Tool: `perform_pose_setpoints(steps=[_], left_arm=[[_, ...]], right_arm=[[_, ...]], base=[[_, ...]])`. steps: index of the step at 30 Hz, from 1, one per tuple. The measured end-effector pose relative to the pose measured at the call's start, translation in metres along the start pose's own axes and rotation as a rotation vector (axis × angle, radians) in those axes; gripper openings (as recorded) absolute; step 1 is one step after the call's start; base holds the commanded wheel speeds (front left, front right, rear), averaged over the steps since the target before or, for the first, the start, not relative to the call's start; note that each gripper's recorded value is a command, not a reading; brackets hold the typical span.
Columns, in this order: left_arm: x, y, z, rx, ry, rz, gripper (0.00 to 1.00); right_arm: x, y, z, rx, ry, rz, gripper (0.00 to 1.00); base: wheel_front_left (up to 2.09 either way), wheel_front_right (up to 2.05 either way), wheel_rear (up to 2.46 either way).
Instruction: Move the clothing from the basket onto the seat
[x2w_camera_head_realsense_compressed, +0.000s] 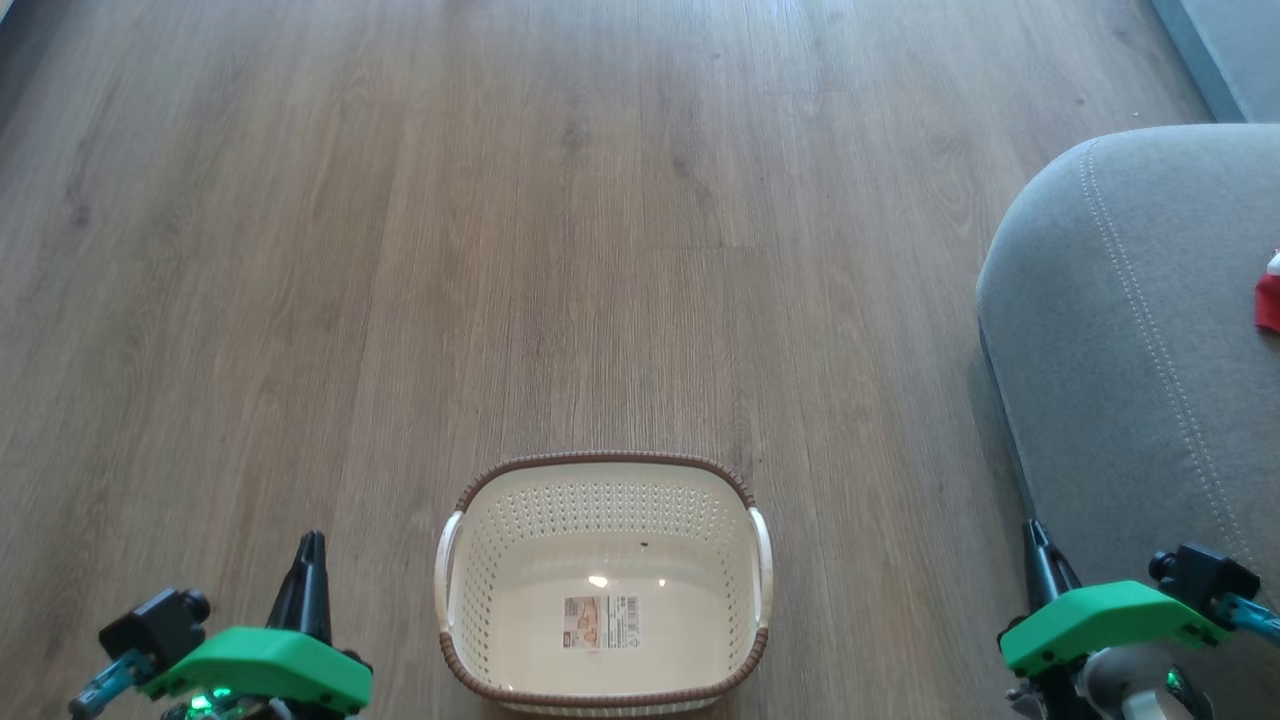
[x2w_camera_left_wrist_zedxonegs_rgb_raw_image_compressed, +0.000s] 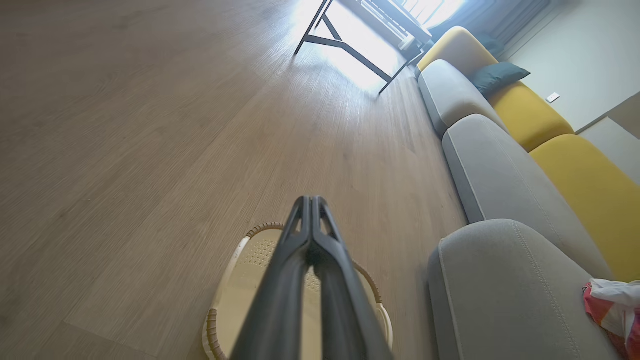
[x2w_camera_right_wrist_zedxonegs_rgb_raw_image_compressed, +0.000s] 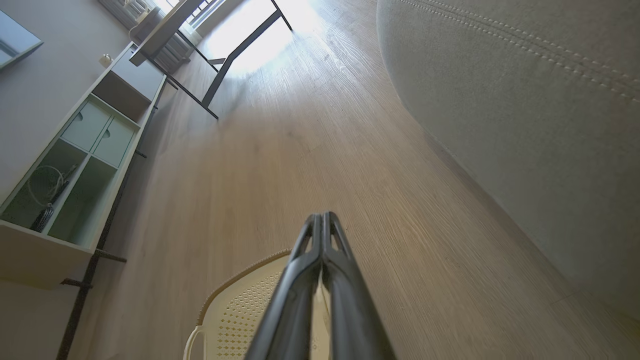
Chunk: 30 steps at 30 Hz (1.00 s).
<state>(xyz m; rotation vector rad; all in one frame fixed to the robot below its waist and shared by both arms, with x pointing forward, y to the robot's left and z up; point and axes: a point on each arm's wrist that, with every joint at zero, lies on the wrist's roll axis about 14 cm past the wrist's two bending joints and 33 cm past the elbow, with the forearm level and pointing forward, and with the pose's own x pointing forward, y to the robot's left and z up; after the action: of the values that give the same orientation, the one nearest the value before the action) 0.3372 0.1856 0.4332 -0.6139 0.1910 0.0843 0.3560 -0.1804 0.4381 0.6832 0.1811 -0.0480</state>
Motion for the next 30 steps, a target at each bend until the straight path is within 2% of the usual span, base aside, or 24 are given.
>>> perform_pose_setpoints(steps=[30], left_arm=[[0.01, -0.003, 0.01, -0.345, 0.003, 0.005, 0.0]], right_arm=[[0.005, -0.003, 0.017, 0.323, -0.026, -0.021, 0.0]], base=[[0.0, 0.0, 0.0]])
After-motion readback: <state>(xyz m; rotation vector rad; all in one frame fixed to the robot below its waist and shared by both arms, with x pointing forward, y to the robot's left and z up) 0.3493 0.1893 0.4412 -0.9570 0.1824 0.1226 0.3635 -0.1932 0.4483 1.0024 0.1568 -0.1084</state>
